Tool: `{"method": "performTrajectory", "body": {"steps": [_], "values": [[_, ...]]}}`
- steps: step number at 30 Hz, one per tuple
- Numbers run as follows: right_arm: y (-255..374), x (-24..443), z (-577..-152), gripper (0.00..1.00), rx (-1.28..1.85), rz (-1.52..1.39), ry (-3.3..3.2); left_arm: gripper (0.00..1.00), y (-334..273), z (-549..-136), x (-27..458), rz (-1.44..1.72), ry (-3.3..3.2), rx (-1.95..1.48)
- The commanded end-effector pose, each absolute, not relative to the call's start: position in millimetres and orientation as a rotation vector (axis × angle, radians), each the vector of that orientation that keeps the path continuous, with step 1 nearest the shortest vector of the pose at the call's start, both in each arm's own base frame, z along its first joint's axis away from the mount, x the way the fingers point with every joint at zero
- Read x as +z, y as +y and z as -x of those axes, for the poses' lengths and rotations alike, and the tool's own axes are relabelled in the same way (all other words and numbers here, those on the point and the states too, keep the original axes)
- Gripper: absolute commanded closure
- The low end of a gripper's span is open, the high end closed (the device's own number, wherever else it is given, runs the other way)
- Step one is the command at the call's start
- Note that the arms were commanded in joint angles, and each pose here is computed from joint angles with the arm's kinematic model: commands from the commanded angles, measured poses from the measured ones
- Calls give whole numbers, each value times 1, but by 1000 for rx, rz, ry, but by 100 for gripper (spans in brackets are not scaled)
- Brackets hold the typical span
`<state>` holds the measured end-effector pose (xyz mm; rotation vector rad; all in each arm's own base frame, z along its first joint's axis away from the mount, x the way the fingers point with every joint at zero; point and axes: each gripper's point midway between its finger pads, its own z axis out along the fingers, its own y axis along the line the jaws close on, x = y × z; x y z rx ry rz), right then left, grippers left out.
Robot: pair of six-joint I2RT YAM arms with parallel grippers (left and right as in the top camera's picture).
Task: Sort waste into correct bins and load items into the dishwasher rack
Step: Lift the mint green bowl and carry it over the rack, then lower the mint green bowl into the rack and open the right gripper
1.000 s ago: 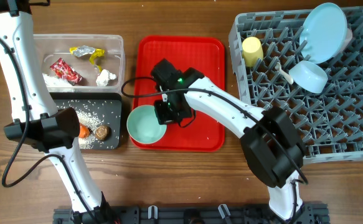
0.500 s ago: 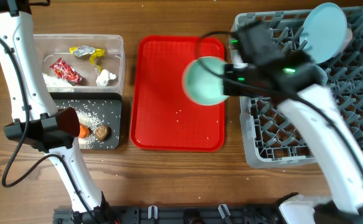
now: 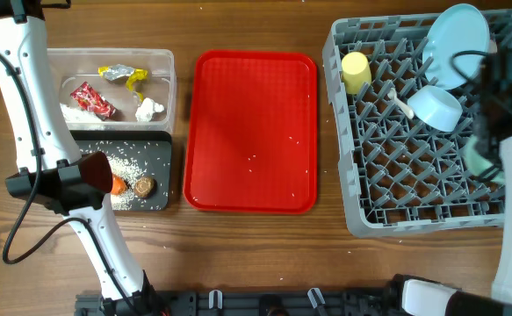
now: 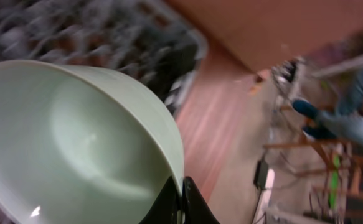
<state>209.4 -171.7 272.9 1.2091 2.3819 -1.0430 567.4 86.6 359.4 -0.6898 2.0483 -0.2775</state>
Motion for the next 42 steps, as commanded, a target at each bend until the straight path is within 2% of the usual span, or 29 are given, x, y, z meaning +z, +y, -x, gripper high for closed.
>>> {"method": "performTrajectory", "body": {"steps": [1,6,11,15,19,22,32,40,41,42], "values": [[-218,273,-196,96,-1175,-1424,2201,0,91,-569,355,704,2052,-280],[-248,235,-206,96,-1267,-1513,2257,0,91,-569,355,704,2052,-280],[-244,189,-208,96,-1389,-1509,2474,0,91,-569,355,704,2052,-280],[-234,178,-211,95,-1399,-1467,2567,0,91,-569,355,704,2053,-280],[-209,175,-233,96,-1362,-1329,2623,0,91,-569,355,704,2052,-280],[-187,170,-249,96,-1432,-1118,2654,0,91,-569,355,704,2052,-280],[-127,143,-259,96,-1477,-722,2811,0,91,-569,355,704,2052,-280],[-70,119,-255,96,-1205,-575,3071,0,91,-569,355,704,2053,-280],[-64,115,-254,92,-1145,-555,3119,0,91,-569,355,704,2053,-280],[-61,112,-254,83,-1105,-543,3144,0,91,-569,355,704,2052,-280]]}}
